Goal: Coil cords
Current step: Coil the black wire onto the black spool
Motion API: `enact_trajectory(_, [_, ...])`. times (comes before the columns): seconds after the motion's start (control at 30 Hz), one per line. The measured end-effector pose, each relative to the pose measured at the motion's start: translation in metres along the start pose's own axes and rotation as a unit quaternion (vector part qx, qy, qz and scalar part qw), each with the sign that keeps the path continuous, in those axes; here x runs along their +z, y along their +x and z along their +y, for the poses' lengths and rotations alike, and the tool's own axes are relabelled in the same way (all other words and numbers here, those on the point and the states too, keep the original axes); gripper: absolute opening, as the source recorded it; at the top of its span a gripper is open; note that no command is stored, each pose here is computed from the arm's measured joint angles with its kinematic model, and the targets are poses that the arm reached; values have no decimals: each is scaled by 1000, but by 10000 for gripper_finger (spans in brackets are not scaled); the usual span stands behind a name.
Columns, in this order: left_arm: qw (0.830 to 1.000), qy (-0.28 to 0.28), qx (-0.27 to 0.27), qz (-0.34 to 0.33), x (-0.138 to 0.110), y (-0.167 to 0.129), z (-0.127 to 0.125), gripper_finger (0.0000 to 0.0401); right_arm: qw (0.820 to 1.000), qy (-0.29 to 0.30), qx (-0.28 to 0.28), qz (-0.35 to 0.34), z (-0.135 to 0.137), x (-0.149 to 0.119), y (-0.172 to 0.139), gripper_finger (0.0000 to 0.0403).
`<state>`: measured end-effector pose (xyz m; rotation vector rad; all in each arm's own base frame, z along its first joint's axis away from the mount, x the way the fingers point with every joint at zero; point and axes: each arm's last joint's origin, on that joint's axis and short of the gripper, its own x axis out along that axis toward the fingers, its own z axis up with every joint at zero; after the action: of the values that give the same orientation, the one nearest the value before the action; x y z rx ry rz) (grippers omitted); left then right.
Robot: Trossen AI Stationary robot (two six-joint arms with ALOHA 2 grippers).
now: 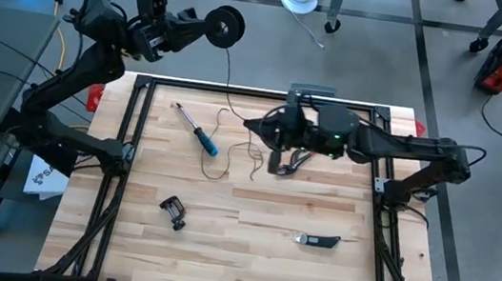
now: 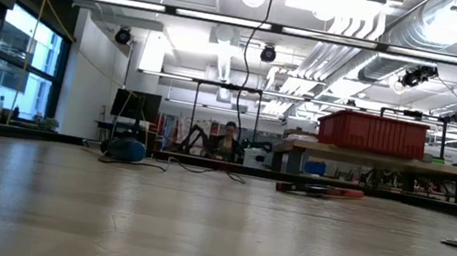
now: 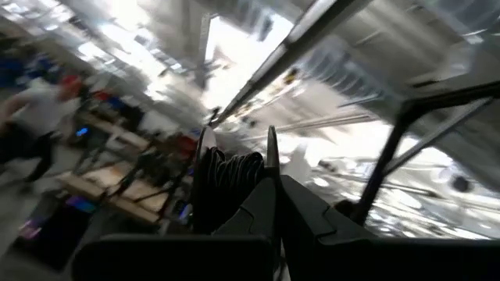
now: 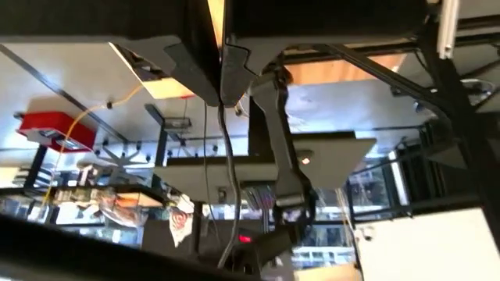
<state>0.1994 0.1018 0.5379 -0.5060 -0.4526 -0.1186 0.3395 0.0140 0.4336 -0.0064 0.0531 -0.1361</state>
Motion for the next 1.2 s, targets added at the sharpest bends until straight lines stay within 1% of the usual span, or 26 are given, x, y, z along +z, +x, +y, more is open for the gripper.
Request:
enact_trajectory(0.13, [998, -6, 57, 20, 0, -13, -5, 0, 1000, -1, -5, -25, 3, 15, -19, 0])
enact_trajectory(0.2, [996, -28, 73, 38, -2, -18, -7, 0, 999, -15, -20, -36, 1, 21, -27, 0])
enact_trajectory(0.4, [984, -115, 94, 95, -16, -24, -14, 0, 995, -44, -64, -66, -15, 38, -47, 0])
enact_trajectory(0.57, [969, -178, 99, 138, -33, -15, -12, 0, 990, -55, -74, -108, -27, 49, -53, 0])
enact_trajectory(0.67, [964, -204, 77, 154, -42, -3, -10, 0, 990, -60, -81, -98, -33, 45, -48, 0])
enact_trajectory(0.73, [962, -216, 57, 158, -46, 4, -10, 0, 990, -61, -75, -105, -36, 45, -44, 0])
enact_trajectory(0.8, [959, -230, 48, 160, -51, 10, -9, 0, 989, -59, -68, -117, -38, 46, -42, 0])
enact_trajectory(0.93, [953, -255, 11, 162, -59, 26, -3, 0, 990, -59, -71, -110, -42, 42, -36, 0])
enact_trajectory(1.1, [948, -283, -45, 141, -60, 39, -8, 0, 987, -68, -73, -126, -43, 46, -38, 0])
enact_trajectory(1.2, [941, -302, -62, 140, -64, 45, -8, 0, 985, -67, -74, -143, -43, 49, -38, 0])
